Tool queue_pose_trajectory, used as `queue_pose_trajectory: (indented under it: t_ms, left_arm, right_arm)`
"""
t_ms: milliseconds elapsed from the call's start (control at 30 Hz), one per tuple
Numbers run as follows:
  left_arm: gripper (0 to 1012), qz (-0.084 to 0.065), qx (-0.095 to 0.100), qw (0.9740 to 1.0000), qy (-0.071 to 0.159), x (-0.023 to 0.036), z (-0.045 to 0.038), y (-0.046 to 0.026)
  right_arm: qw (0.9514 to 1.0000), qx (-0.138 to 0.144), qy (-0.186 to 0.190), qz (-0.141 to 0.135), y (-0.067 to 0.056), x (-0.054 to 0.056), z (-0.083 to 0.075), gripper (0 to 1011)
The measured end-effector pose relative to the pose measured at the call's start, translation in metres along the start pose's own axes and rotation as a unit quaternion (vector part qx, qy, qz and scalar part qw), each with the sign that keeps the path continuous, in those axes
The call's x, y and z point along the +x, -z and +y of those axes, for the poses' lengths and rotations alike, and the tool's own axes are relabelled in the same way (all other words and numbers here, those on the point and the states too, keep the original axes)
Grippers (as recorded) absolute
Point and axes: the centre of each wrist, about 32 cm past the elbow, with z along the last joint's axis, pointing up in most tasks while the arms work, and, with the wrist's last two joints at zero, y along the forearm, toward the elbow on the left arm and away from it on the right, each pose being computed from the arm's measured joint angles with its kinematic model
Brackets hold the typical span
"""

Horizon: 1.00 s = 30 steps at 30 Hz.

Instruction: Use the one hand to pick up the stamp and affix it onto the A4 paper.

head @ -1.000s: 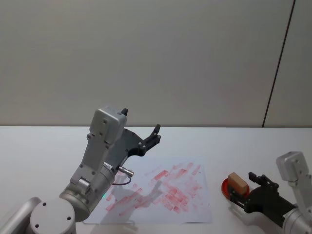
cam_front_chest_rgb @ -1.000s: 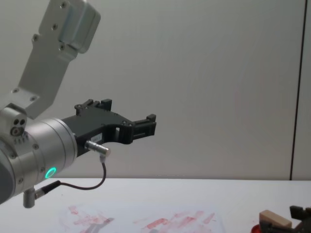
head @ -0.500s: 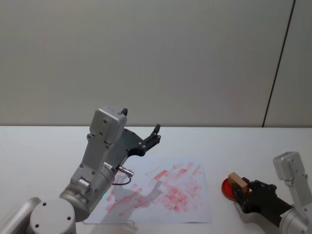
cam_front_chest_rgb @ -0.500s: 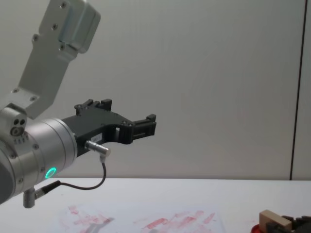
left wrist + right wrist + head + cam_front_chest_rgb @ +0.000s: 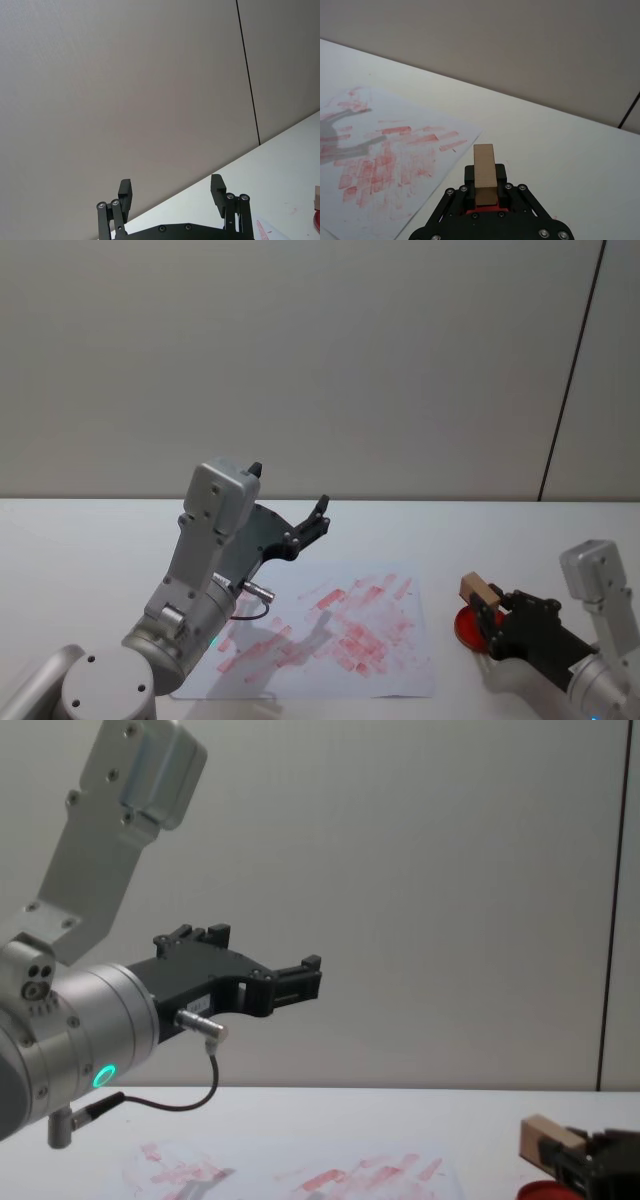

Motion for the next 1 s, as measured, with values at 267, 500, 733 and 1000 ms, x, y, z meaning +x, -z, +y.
queue_pose_trajectory:
  t_ms: [267,500,733,1000]
  left_arm:
    - [1003,0.0,0.0,1.0,0.0,0.0,0.0,0.0]
    - [1002,0.0,0.0,1.0,0.0,0.0,0.0,0.0]
    - [1002,0.0,0.0,1.0,0.0,0.0,0.0,0.0]
    - [1002,0.0,0.0,1.0,0.0,0.0,0.0,0.0]
  right_arm:
    - [0.9993,0.025,-0.026,-0.01,-0.009,-0.008,0.0,216]
    - [0.9983,0.029,-0.049,-0.012,-0.012,-0.017,0.0,216]
    - [0.9971,0.022,-0.071,-0.017,-0.009,-0.025,0.0,216]
    - [0.9956,0.012,-0.09,-0.025,-0.005,-0.032,-0.001,216]
